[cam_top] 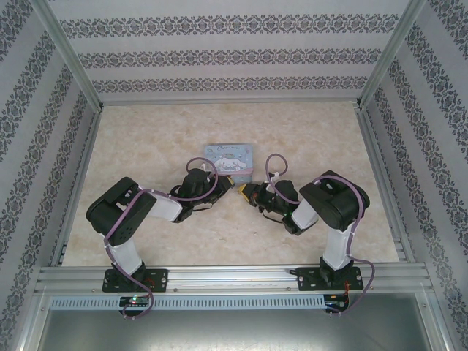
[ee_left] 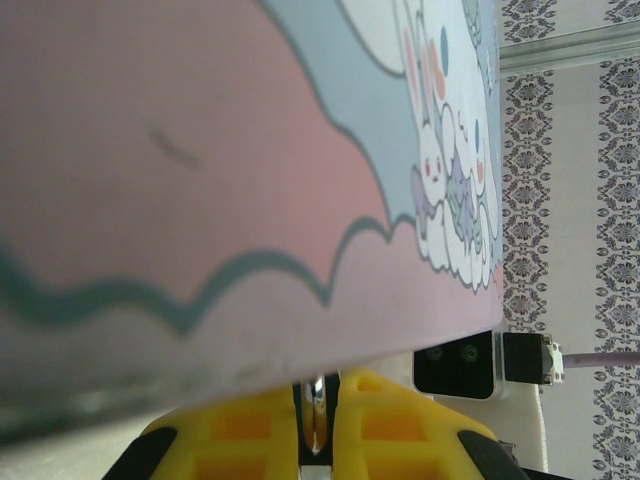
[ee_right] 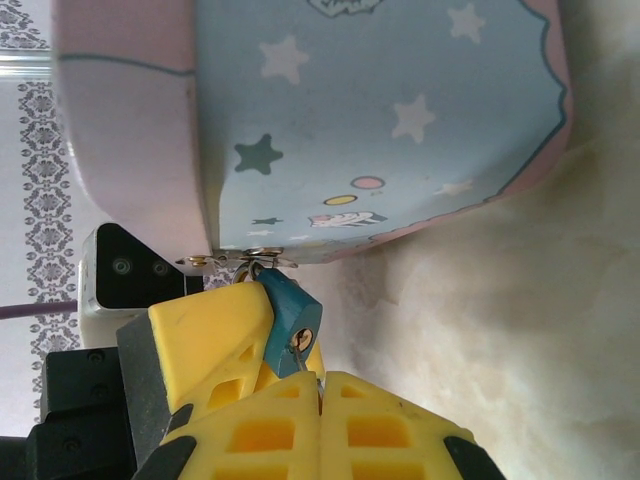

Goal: Unlock the padlock with the key

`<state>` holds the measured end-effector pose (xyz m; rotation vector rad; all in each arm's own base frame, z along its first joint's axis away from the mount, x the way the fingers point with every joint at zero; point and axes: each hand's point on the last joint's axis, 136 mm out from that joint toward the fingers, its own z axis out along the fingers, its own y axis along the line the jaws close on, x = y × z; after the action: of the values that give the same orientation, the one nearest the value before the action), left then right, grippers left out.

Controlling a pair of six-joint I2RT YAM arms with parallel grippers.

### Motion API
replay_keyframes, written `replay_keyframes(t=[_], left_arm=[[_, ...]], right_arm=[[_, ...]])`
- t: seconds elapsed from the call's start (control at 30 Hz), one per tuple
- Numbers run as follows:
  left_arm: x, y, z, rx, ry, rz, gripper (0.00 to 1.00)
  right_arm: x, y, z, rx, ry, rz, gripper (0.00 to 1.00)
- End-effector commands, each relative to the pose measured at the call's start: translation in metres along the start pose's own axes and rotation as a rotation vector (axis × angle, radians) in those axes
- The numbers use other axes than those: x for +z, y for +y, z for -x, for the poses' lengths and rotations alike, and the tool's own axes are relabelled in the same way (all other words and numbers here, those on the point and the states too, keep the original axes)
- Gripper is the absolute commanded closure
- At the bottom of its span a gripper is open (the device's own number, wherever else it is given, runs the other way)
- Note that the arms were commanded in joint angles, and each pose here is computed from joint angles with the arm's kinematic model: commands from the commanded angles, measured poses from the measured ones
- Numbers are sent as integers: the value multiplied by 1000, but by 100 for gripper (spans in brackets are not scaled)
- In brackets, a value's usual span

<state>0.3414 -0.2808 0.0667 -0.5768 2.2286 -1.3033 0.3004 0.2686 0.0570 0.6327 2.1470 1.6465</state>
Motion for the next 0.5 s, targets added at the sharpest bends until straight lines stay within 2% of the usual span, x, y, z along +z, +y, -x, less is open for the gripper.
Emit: replay_keyframes(t=[0.0, 0.47], left_arm=[[-4, -23, 8, 0, -19, -89, 100], [-4, -30, 7, -39, -13, -133, 100]], right_arm=[[4, 13, 10, -16, -28, 53, 100], [8, 23, 16, -12, -41, 78, 100]])
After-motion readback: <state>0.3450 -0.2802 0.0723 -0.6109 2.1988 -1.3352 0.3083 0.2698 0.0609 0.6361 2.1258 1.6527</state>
